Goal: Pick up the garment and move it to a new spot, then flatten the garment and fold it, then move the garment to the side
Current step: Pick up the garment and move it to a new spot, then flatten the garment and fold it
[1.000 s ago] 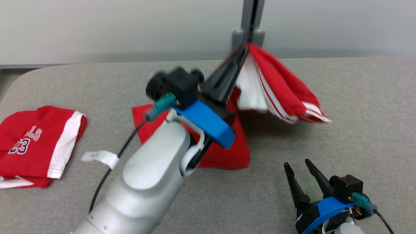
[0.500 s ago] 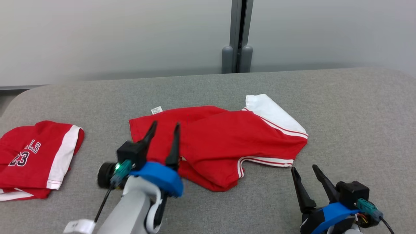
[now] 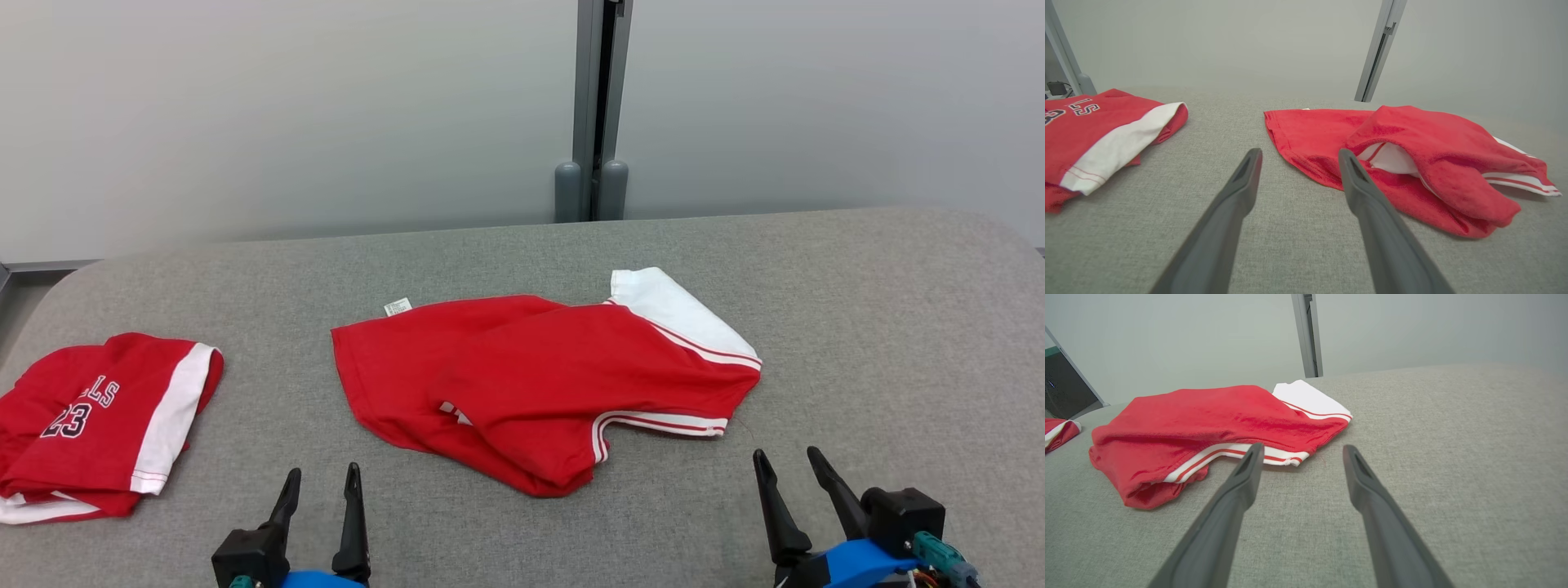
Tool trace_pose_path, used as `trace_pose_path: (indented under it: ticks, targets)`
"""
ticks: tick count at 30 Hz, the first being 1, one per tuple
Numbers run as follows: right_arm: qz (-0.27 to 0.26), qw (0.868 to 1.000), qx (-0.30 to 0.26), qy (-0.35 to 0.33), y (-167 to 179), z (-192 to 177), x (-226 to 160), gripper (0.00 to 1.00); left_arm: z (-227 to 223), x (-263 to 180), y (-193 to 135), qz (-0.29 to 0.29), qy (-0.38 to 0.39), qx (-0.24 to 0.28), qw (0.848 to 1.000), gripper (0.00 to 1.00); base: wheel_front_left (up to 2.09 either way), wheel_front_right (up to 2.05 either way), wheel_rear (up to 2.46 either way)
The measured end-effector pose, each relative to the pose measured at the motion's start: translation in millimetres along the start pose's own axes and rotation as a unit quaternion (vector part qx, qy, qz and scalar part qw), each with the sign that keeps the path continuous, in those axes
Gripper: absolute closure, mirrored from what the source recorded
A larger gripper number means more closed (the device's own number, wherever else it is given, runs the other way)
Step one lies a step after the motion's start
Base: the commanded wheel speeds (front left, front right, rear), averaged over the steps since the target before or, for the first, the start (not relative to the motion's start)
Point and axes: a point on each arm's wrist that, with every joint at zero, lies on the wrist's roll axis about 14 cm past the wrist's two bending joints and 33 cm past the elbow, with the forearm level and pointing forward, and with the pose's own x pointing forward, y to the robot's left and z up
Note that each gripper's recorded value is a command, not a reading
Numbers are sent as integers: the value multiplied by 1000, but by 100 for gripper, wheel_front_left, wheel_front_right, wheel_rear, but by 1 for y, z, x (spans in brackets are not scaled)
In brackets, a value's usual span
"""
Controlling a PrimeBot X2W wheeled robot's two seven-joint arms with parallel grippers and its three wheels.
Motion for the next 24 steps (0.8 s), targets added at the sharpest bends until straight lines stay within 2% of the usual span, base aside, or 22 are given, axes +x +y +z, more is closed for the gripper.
trace_pose_path:
  ticks: [9,24]
  targets:
    - [-7,1000,3,5,-2,-5,-10,0,-6,-16,7,10,2,3,1000,0,0,0,0]
    - [21,999,2,30,14,-19,3,0,-23,-19,-11,-14,30,-16,999,0,0,0,0]
